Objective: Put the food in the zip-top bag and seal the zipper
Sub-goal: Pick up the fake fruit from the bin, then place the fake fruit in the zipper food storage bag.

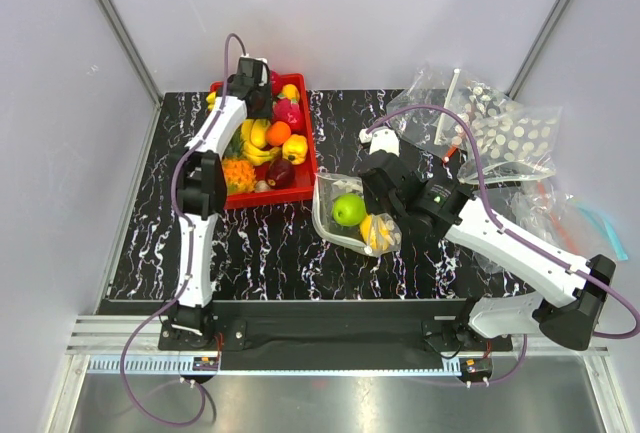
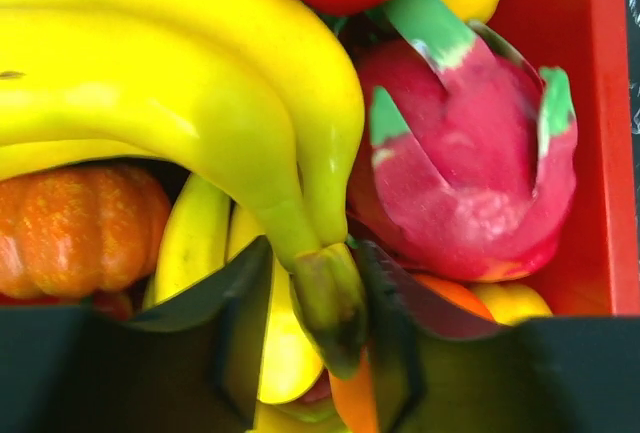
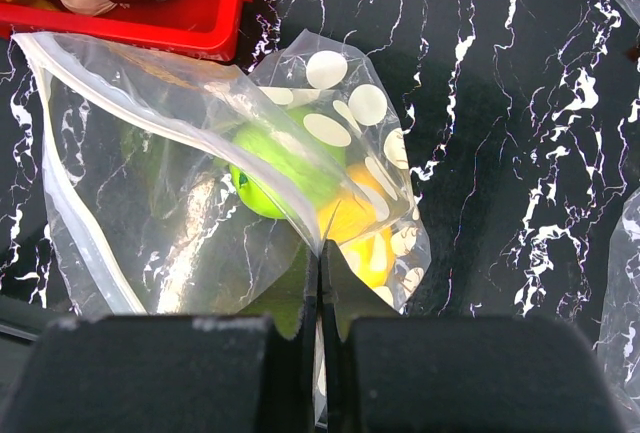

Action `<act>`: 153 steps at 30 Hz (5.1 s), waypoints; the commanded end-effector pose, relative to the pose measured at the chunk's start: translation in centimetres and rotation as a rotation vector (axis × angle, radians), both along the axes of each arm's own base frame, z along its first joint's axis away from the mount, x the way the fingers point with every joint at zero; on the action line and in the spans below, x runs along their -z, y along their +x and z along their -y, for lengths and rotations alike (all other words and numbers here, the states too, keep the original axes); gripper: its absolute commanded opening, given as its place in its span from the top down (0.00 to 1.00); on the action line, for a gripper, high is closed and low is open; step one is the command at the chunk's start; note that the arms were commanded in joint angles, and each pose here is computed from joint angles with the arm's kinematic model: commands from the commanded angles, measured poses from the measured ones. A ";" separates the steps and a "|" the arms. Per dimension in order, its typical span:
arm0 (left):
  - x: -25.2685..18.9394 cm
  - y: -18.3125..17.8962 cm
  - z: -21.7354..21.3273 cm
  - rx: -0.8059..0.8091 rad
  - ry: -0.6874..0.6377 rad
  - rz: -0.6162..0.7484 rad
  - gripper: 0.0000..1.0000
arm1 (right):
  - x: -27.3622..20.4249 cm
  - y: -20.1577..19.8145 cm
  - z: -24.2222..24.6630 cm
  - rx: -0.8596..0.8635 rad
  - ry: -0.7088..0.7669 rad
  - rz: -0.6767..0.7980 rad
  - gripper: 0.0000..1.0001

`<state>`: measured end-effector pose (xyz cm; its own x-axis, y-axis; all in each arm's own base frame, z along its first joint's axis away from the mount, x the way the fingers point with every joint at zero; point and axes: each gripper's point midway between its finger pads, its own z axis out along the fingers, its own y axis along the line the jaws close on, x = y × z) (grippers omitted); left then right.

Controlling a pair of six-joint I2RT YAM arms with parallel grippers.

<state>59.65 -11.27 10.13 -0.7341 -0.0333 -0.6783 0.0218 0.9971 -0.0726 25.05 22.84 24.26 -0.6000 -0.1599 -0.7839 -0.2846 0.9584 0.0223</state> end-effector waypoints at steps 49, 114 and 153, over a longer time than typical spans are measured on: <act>-32.9 -39.6 12.1 0.594 -1.468 0.493 0.78 | 0.4 7.4 -2.3 0.225 0.372 -0.002 1.00; -26.4 -40.9 18.4 0.614 -1.725 0.213 0.89 | -1.7 5.7 2.1 0.266 0.707 0.282 1.00; -13.9 -39.2 24.0 0.384 -1.664 -0.109 0.87 | 0.3 5.2 5.2 0.406 0.669 0.291 0.76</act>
<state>20.82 -35.58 17.92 -0.9075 -0.4155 0.0626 -0.0426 -0.0574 -0.9974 29.89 19.02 21.28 -0.3383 0.5627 -0.7543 -0.0270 0.7954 0.6055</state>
